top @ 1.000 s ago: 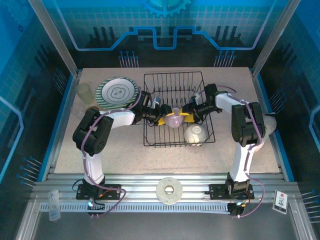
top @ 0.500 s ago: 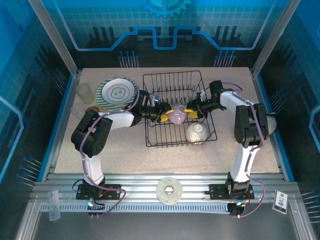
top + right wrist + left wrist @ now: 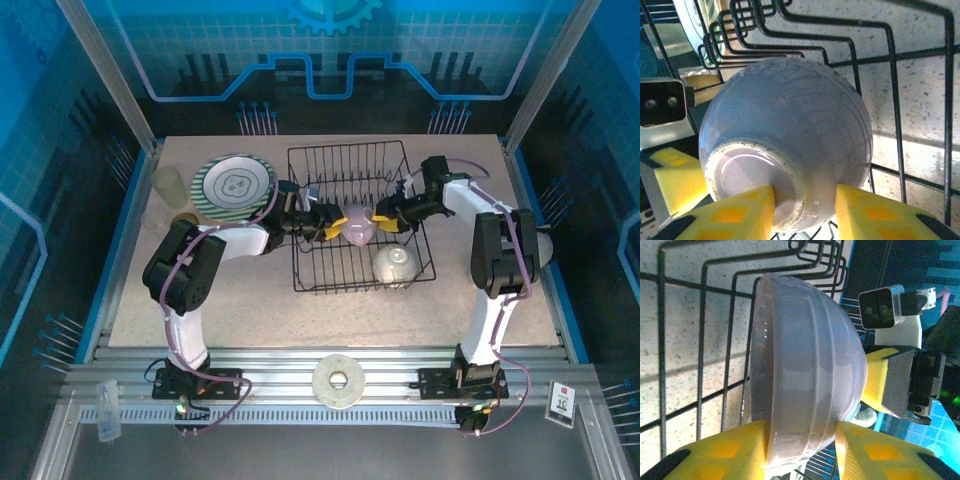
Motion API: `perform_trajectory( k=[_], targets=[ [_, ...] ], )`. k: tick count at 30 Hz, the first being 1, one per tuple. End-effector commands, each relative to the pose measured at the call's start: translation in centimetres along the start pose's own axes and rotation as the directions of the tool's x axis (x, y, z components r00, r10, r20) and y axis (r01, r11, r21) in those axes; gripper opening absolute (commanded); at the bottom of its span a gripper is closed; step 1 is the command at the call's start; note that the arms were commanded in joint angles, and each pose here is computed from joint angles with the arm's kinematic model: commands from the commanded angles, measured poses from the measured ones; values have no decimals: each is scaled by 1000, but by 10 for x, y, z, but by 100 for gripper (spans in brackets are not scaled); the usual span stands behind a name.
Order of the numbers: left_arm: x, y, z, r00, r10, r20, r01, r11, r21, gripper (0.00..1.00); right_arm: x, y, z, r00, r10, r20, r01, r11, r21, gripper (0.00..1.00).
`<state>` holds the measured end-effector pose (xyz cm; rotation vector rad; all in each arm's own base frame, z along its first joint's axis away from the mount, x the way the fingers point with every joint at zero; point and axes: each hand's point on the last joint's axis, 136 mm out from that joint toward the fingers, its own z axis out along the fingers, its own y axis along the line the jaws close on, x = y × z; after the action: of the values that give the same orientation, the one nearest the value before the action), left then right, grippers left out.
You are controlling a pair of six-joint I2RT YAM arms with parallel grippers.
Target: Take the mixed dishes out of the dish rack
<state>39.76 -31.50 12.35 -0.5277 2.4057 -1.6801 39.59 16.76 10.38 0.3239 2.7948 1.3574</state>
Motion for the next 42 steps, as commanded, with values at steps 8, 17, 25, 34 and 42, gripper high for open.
perform_trajectory(
  k=[8, 17, 25, 34, 42],
  targets=[
    [28, -36, 28, 989, 90, -115, -72, 986, 151, 40, -3, -15, -15, 999, 26, 29, -30, 989, 143, 38],
    [23, -40, 36, 991, 95, -96, -73, 974, 212, 41, -10, -8, -27, 999, 19, 46, -25, 989, 143, 38],
    [16, -42, 45, 992, 99, -81, -78, 970, 231, 33, -12, -2, -31, 999, 20, 49, -26, 992, 123, 38],
    [14, -42, 63, 992, 92, -84, -70, 970, 232, 24, -12, 2, -35, 999, 16, 47, -21, 992, 125, 38],
    [11, -38, 72, 995, 71, -67, -54, 973, 223, 14, -9, 5, -38, 999, 6, 46, -12, 992, 122, 38]
  ],
)
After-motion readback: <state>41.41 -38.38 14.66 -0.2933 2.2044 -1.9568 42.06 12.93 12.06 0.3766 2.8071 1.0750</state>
